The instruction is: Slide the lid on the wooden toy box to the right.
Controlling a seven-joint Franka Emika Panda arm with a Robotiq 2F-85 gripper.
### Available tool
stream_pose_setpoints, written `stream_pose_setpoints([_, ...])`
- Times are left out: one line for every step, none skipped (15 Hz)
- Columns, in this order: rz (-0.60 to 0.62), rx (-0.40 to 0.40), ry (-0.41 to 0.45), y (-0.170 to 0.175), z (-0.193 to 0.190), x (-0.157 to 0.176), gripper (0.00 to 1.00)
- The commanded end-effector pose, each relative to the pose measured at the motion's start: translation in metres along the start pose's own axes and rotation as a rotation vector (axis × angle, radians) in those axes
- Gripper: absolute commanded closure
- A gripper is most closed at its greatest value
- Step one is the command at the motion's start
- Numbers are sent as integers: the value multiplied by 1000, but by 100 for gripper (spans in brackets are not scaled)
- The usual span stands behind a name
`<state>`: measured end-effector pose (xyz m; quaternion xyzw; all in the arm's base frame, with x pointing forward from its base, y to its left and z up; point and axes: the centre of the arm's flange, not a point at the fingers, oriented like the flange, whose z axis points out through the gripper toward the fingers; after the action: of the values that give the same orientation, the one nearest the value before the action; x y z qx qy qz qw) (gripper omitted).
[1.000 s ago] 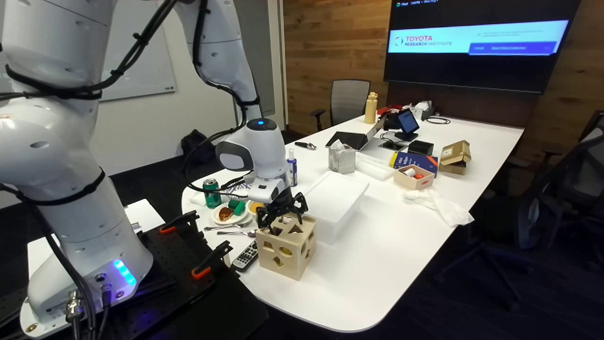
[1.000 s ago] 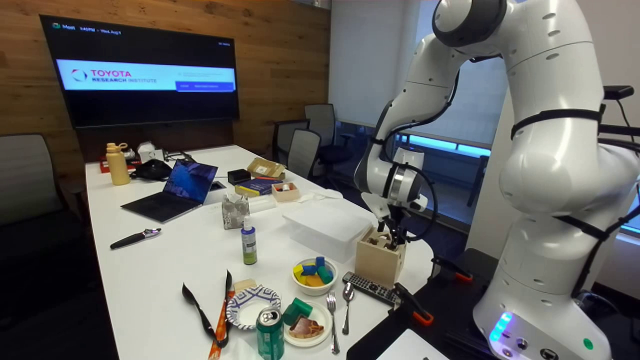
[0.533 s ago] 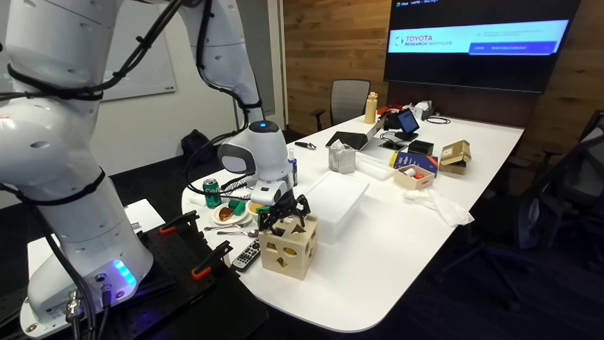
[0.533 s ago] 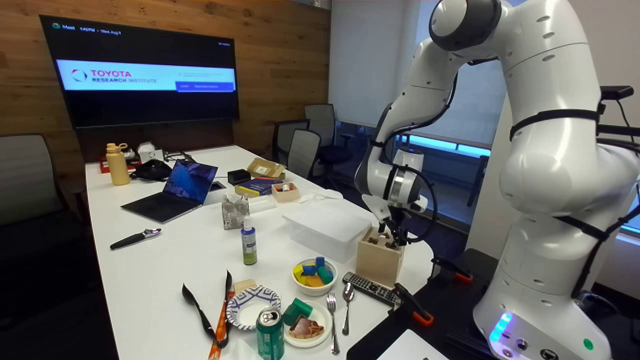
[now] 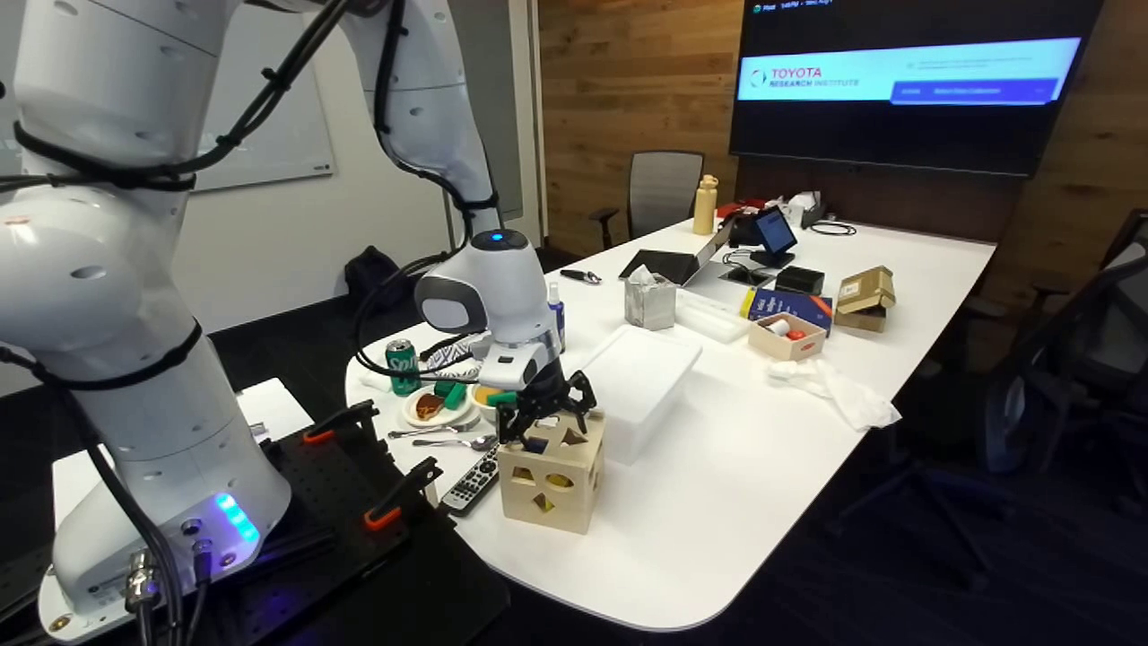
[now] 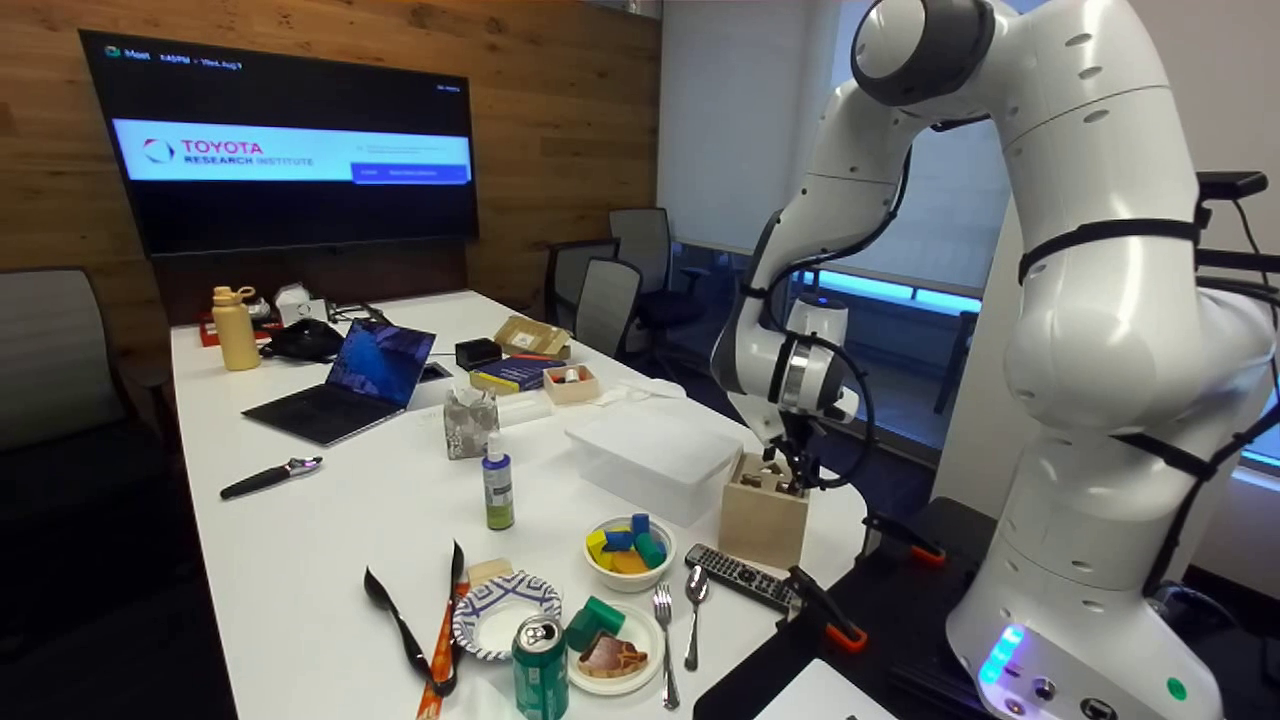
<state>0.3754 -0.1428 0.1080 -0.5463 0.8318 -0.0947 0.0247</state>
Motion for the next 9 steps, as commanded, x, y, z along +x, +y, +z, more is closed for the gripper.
stream_pose_setpoints([-20,19,32,-10,3,-1,0])
stream_pose_setpoints([-20,22,35,-11,3,-1,0])
stream_pose_setpoints([-18,29,36,-13,4,0,0])
stream_pose_setpoints([-15,38,39,-15,4,0,0])
stream_pose_setpoints([-13,44,42,-17,4,0,0])
stream_pose_setpoints([-11,53,43,-19,4,1,0])
stream_pose_setpoints([-10,62,43,-21,3,1,0])
stream_pose_setpoints([-8,68,43,-24,3,1,0])
stream_pose_setpoints([-8,73,45,-26,3,0,0])
